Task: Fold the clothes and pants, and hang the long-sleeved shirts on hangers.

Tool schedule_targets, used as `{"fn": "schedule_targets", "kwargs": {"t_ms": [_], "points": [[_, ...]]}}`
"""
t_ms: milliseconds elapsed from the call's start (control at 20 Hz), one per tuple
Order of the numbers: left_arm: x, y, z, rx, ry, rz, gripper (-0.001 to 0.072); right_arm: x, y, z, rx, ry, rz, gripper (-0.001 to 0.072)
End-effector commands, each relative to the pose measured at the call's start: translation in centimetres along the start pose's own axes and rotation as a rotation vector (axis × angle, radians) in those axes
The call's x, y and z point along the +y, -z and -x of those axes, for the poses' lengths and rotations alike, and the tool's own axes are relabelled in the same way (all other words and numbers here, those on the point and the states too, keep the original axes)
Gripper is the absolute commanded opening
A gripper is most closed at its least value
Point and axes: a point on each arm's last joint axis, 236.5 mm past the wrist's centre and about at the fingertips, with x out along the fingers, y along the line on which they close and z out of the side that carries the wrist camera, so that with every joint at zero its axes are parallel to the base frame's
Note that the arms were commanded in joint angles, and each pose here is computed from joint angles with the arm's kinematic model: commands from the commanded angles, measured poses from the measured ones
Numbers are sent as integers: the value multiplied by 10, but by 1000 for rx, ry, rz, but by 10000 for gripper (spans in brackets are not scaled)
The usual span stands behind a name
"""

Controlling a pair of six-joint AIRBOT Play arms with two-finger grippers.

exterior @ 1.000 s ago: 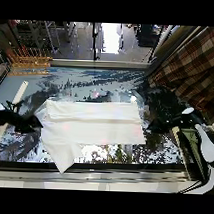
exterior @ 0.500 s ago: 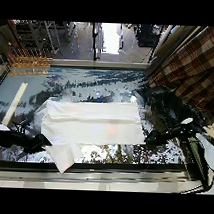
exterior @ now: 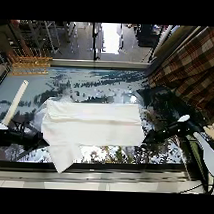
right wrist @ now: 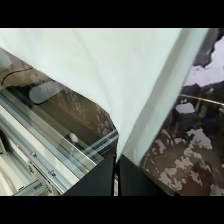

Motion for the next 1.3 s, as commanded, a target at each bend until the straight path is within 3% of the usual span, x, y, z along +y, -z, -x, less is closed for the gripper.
{"fn": "schedule_targets", "kwargs": {"t_ms": [0, 150, 350, 750, 800, 850, 900, 1100, 1150, 1250], "points": [[-51, -33, 42, -85, 136, -58, 4, 30, -20, 29, -96, 11, 19, 16], [-92, -94, 86, -239, 216, -103, 3, 41, -79, 54, -264, 87, 47, 15], [-113, -170, 109, -344, 368, -36, 4, 42, -155, 76, -410, 139, 72, 15], [-68, -283, 38, -484, 526, 217, 13, -6, -281, 26, -541, 176, 108, 23], [-71, -287, 29, -486, 557, 228, 116, -7, -286, 23, -540, 180, 131, 108], [-79, -288, 25, -477, 602, 232, 362, -6, -287, 25, -537, 193, 169, 303], [-88, -287, 29, -484, 634, 194, 505, -6, -284, 31, -524, 206, 189, 502], [-127, -248, 75, -441, 711, -58, 501, -27, -233, 52, -356, 200, 116, 560], [-128, -234, 79, -411, 660, -113, 495, -30, -212, 46, -276, 166, 84, 627], [-118, -212, 79, -361, 456, -191, 429, -33, -186, 27, -176, 124, 46, 667]]}}
